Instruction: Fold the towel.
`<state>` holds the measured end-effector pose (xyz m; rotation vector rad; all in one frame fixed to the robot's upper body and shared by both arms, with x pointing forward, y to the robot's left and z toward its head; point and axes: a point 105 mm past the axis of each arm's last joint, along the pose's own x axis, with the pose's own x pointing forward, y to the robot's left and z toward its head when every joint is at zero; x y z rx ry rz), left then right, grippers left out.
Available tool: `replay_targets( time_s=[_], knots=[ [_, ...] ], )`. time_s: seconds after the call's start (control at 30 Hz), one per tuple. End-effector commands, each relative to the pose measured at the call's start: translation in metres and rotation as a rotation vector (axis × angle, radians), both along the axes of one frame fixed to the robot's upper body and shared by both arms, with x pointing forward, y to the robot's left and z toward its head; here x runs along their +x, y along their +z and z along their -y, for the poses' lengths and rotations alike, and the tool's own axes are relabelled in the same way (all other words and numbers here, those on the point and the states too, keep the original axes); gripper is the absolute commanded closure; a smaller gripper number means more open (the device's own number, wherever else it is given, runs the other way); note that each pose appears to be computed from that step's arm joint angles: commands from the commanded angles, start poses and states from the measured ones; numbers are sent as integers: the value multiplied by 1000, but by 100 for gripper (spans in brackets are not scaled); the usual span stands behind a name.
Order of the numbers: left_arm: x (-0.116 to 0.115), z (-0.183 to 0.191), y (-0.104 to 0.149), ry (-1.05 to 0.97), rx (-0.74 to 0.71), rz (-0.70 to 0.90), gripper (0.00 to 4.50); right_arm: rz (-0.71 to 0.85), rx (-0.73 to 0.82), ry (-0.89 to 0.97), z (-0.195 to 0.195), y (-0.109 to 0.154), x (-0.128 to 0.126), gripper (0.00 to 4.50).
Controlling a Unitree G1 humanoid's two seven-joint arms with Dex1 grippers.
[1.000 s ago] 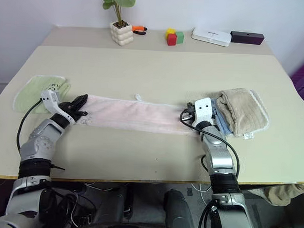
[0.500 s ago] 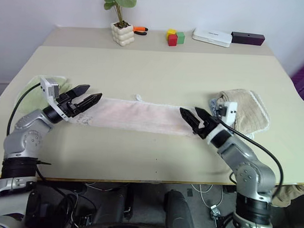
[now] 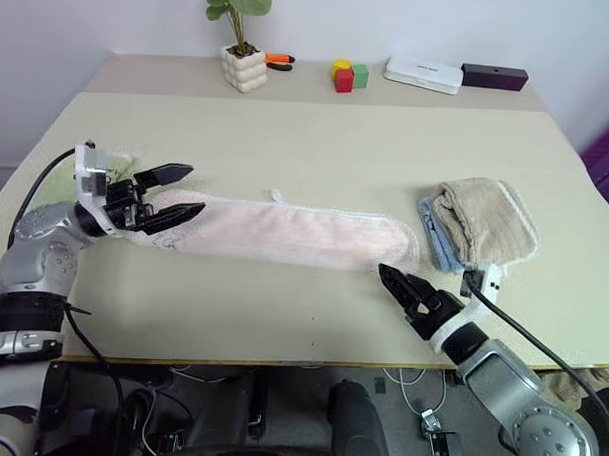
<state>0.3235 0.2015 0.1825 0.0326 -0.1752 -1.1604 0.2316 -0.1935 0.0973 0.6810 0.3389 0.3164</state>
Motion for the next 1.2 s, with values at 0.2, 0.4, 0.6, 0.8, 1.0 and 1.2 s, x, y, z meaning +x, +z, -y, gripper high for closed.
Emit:
replay_targets(
  time_s=[0.2,0.4,0.6,0.8,1.0,1.2],
  knots=[
    [-9,-5,6,-82,-6,-31,2,-59,1,-94,-1,-6,9,0],
    [-11,-5,7,-75,-8,-24,2,-106,33,-111,-6,-14,16,0],
    [-12,-6,4,-43,-8,-17,2,-141,24,-172,-1,-22,32,0],
    [-13,-7,2,-16,2,-8,0,-151,42,-196,-3,-25,47,85],
    [-12,-9,3,8,6,5,0,-109,8,-188,-3,-17,58,388],
    [-9,-6,1,10,1,12,0,75,-258,-57,-10,17,75,447]
  ],
)
